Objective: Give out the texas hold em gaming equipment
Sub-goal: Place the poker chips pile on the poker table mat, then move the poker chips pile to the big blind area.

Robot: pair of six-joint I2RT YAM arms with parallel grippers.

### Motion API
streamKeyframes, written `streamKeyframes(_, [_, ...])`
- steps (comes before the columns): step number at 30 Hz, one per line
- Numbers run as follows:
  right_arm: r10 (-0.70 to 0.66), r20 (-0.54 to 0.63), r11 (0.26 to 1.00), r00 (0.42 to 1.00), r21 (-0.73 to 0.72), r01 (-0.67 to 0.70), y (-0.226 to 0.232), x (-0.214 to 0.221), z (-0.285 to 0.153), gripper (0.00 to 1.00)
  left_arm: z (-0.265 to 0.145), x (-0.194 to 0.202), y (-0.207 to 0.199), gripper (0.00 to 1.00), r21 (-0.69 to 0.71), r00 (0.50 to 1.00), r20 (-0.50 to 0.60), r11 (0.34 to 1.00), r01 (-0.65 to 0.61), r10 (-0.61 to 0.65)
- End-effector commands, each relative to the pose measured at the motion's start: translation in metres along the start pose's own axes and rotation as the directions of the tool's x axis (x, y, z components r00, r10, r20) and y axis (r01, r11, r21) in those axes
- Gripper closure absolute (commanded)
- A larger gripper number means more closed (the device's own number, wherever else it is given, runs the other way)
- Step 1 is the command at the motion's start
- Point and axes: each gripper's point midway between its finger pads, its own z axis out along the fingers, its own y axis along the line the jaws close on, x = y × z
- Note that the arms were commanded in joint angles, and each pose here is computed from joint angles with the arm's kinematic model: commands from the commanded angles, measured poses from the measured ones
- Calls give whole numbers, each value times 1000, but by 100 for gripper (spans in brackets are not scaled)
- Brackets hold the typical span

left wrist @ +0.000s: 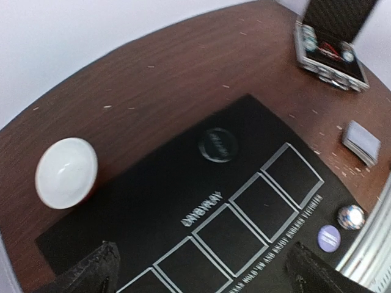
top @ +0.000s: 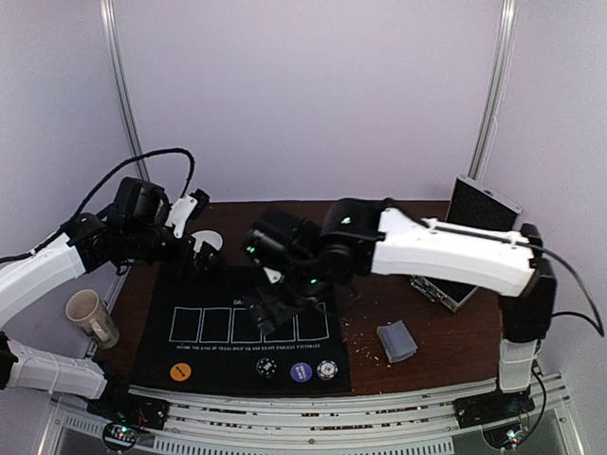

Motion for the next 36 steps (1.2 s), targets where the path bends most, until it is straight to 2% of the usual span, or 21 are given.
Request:
streamKeyframes(1, [169,67,962,983,207,-180,-100,17,-37,0,4,38,-81,2,266,975,-166,959,-99,147])
streamKeyframes(5, [318,159,897,935,270,-351,-164,40,-66,0,12,86,-133,2,376,917,-282,912,-165,282])
streamKeyframes(9, [377,213,860,901,280,-426,-195,57,-81,0,36,117,-172,2,420,851,-341,875,-242,399])
streamKeyframes(12, [381,198,851,903,307,-426,-203,71,-78,0,55,129,-185,2,430,830,-387,875,-224,402])
streamKeyframes(17, [376,150,843,914,353,-405,-209,89,-68,0,81,156,-180,2,384,782,-482,898,-217,395])
streamKeyframes(21, [369,134,845,920,363,-392,-210,94,-63,0,92,160,-186,2,388,786,-490,902,-191,377])
streamKeyframes(25, [361,124,844,924,377,-380,-212,98,-60,0,95,171,-194,11,425,768,-502,887,-180,397])
streamKeyframes(31, [356,103,846,929,386,-367,-213,101,-55,0,99,193,-195,30,430,717,-534,874,-226,448])
streamKeyframes(36, [355,97,849,930,381,-365,-212,103,-53,0,103,192,-187,46,389,712,-539,883,-262,449])
